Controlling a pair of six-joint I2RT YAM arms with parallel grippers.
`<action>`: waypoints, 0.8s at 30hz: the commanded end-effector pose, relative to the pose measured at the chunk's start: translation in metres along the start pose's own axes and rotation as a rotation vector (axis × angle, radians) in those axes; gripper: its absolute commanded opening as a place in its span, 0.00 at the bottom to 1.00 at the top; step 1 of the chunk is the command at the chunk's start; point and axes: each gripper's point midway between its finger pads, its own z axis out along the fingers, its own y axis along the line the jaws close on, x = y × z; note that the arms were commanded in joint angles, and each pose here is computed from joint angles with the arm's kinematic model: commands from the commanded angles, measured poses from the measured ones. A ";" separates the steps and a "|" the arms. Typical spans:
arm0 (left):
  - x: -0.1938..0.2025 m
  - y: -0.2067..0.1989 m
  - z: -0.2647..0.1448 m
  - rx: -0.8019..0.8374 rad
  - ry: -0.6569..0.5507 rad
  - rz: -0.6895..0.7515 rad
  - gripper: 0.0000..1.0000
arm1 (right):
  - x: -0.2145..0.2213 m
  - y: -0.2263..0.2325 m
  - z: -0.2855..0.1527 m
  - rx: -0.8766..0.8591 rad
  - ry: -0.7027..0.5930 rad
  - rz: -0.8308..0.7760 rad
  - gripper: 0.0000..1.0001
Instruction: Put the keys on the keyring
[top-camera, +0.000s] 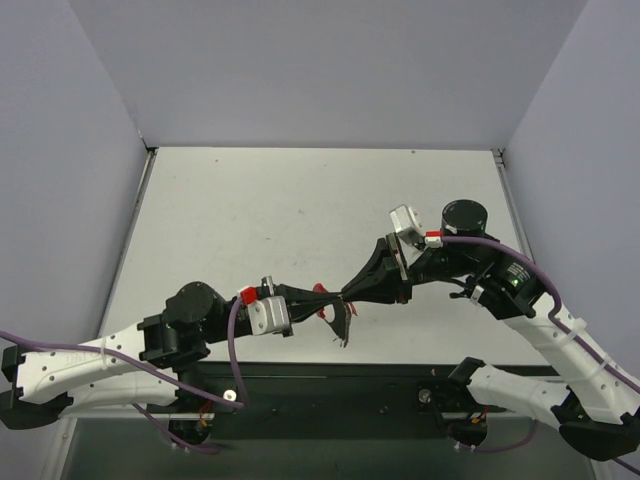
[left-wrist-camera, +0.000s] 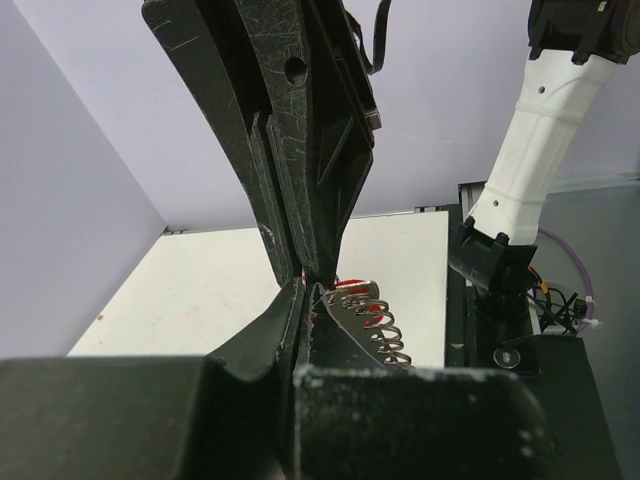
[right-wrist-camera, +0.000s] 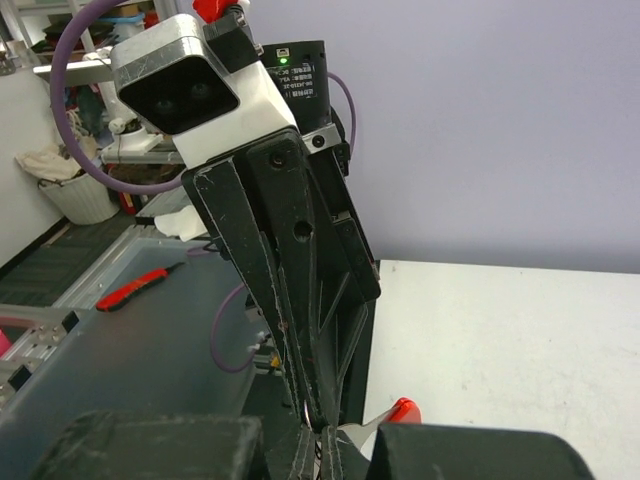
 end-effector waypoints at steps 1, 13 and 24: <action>-0.041 0.013 0.002 -0.041 -0.104 0.007 0.00 | -0.017 0.003 0.001 -0.020 -0.043 -0.059 0.00; -0.029 0.024 -0.016 -0.095 0.046 -0.010 0.38 | 0.015 -0.008 0.004 0.001 0.092 0.018 0.00; -0.025 0.029 -0.020 -0.090 0.190 -0.005 0.66 | 0.035 -0.014 0.003 0.024 0.175 0.028 0.00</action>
